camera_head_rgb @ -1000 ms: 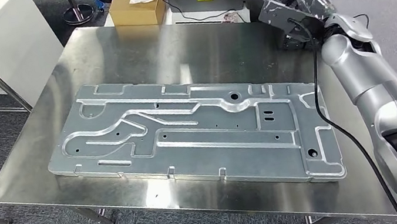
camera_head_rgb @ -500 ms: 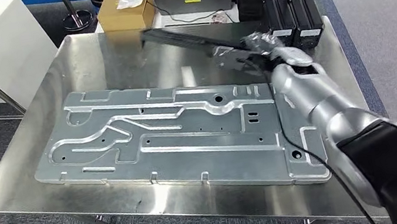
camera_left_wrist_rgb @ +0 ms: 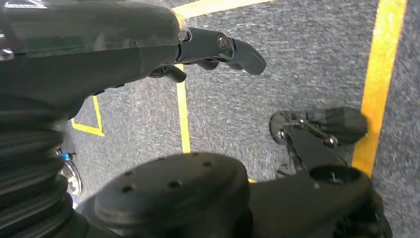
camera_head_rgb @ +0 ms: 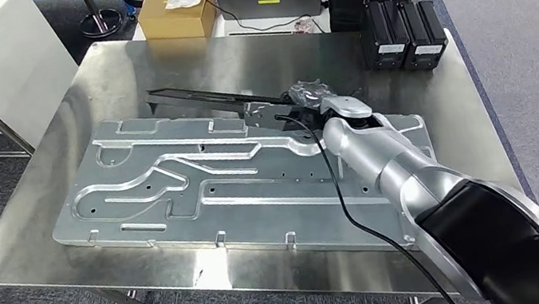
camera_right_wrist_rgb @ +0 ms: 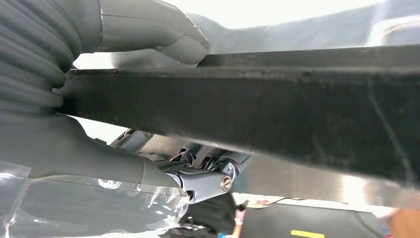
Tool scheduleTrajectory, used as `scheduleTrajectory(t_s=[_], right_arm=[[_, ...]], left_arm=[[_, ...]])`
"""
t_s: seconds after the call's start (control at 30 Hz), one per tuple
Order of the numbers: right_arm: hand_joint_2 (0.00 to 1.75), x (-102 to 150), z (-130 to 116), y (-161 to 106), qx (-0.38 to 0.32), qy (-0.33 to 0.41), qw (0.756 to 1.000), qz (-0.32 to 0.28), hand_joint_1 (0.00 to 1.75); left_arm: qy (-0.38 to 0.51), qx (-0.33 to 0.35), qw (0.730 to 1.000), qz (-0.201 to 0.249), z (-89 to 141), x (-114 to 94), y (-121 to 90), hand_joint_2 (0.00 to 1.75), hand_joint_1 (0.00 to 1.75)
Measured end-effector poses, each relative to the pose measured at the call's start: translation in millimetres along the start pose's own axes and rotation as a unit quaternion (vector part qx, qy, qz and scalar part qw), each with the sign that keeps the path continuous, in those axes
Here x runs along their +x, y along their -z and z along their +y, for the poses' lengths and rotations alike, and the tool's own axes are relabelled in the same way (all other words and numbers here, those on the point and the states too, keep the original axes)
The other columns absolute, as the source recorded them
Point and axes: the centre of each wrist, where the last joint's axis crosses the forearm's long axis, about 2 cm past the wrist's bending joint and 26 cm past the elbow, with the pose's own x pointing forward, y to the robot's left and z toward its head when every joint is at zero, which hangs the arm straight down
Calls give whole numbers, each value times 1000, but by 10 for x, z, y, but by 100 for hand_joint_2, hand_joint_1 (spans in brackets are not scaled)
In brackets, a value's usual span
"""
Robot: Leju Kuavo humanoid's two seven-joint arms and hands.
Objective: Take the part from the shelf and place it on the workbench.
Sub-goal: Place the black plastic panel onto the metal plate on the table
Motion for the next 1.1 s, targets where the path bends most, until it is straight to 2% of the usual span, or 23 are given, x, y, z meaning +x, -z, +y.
scheduleTrajectory(t_s=[0.13,0.5,0.63,0.7,0.83,1.1], right_arm=[[175,86,112,-1,8,15,1000,-1,175],[175,436,233,6,12,63,998,-18,175],[0,459,312,-4,22,79,997,-13,0],[0,463,355,-10,29,91,995,-11,0],[0,456,415,-19,36,112,993,-8,0],[0,358,482,-33,33,145,989,9,0]], left_arm=[[12,-3,1000,-10,-57,76,-10,175,0],[32,6,999,-31,-119,316,-36,175,0],[34,8,999,-33,-122,342,-39,175,0],[31,15,999,-32,-119,364,-41,175,0],[22,25,999,-30,-117,406,-46,0,0],[22,38,999,-28,-124,439,-51,0,0]])
